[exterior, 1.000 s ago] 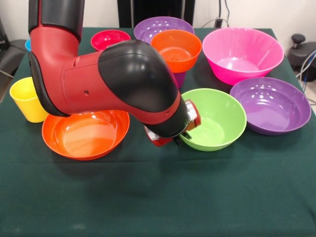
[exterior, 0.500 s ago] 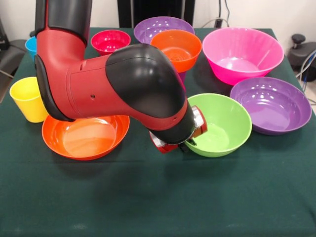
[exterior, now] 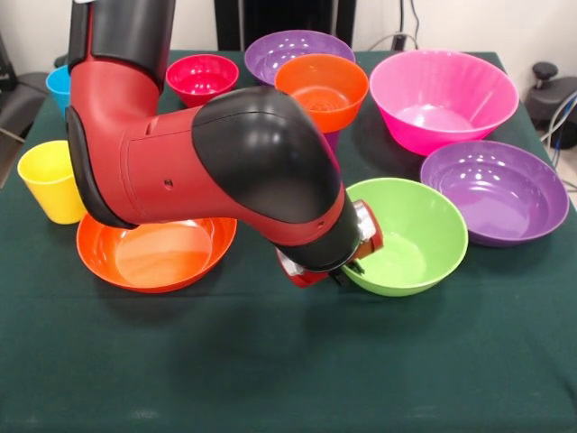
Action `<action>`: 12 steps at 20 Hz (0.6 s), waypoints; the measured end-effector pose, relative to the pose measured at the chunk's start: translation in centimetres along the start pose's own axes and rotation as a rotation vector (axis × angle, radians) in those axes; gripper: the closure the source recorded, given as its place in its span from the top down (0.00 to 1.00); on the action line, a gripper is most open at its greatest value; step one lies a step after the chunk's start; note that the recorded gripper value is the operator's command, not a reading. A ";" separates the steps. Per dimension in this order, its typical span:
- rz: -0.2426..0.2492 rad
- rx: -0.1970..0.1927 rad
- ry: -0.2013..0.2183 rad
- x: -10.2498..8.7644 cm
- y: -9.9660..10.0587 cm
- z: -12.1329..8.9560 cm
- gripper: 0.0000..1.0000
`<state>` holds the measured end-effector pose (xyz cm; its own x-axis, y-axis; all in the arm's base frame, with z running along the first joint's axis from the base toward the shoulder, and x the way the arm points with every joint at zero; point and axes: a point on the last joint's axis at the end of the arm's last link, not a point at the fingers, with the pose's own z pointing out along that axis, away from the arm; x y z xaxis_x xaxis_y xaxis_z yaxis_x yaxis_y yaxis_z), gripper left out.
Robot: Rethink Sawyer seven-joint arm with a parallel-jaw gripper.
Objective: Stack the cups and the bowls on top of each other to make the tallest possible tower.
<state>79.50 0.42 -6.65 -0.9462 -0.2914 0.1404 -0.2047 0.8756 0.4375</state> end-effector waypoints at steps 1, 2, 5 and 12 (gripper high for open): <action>0.002 -0.007 -0.006 0.1 -0.1 0.0 0.00; 0.003 -0.008 -0.007 0.1 -0.1 0.0 0.00; 0.002 -0.009 -0.014 0.1 -0.1 0.0 0.00; -0.004 -0.001 -0.026 -0.2 0.2 0.0 0.00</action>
<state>79.66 0.68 -6.56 -0.9516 -0.2847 0.1157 -0.2082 0.8741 0.4389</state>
